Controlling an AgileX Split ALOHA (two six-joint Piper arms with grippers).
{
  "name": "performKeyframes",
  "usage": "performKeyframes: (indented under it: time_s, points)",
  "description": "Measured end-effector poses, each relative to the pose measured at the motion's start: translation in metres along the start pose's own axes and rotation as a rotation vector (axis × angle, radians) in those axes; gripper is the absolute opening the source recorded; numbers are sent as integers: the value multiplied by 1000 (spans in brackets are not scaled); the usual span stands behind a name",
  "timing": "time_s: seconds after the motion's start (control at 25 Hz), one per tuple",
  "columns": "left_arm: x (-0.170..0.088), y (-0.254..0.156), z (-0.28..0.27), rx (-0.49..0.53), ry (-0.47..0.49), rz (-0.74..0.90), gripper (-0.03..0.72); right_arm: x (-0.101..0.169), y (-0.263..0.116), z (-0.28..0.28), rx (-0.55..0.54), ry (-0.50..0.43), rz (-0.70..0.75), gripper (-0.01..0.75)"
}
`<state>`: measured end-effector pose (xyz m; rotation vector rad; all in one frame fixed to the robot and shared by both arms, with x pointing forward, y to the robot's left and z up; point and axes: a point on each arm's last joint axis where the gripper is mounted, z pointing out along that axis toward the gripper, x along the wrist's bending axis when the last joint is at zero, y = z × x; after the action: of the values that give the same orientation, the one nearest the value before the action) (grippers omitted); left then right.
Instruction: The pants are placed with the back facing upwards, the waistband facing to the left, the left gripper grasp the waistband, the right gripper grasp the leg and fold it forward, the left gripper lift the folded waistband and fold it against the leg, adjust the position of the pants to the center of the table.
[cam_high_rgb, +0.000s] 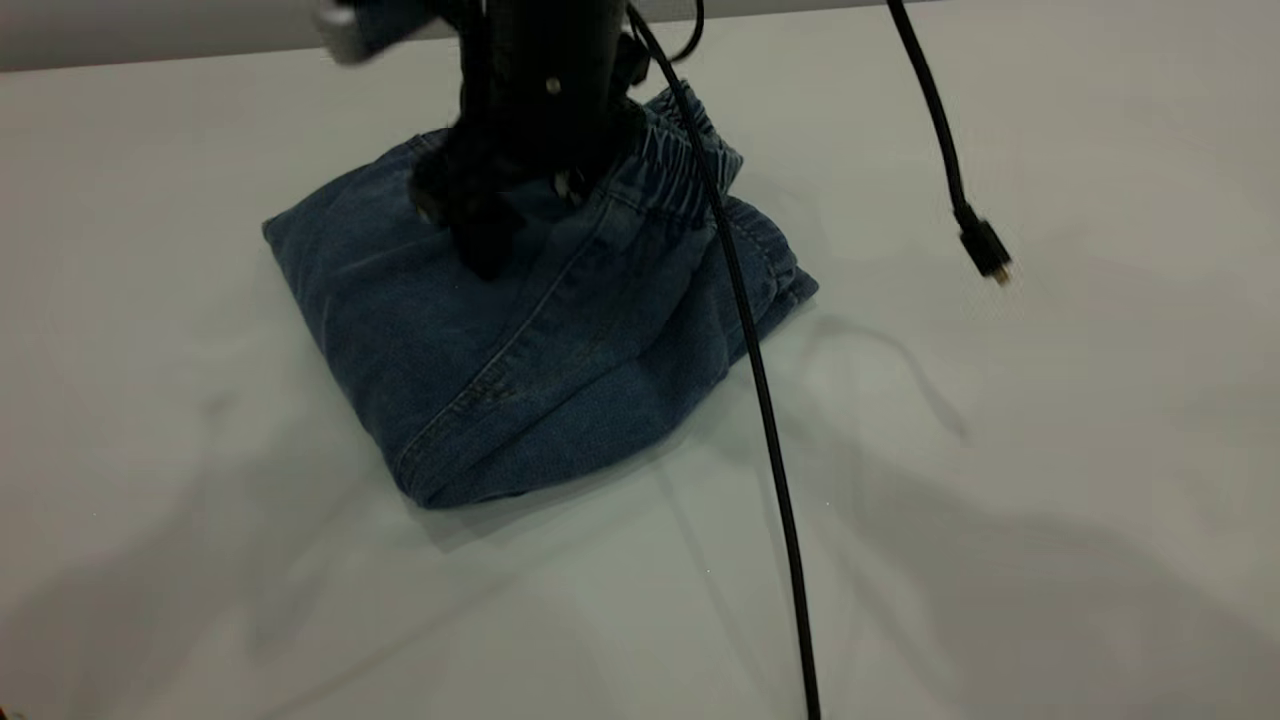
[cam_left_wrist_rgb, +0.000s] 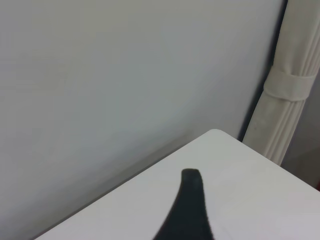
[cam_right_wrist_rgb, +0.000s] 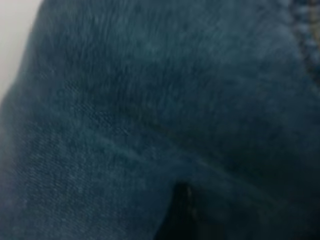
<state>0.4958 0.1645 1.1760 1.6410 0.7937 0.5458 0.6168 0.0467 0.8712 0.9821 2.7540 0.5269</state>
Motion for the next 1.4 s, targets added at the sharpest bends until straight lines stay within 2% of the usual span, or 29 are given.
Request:
performKeyframes:
  time_s: [0.24,0.48,0.68,1.08,1.4]
  points:
    - [-1,0,0,5,-8,1,582,1,-11,15,73,10,9,575]
    - [-1,0,0,5,-8,18,582,2,-16,15,120,16,93,561]
    - [-1,-1,0,10,-16,19,582,2,-17,15,140,8,261,544]
    - [-2,-2,0,17,-27,28,582,2,-19,15,157,-30,694,539]
    - [-3,-2,0,18,-28,28,582,-1,-32,12,263,-159,962,539]
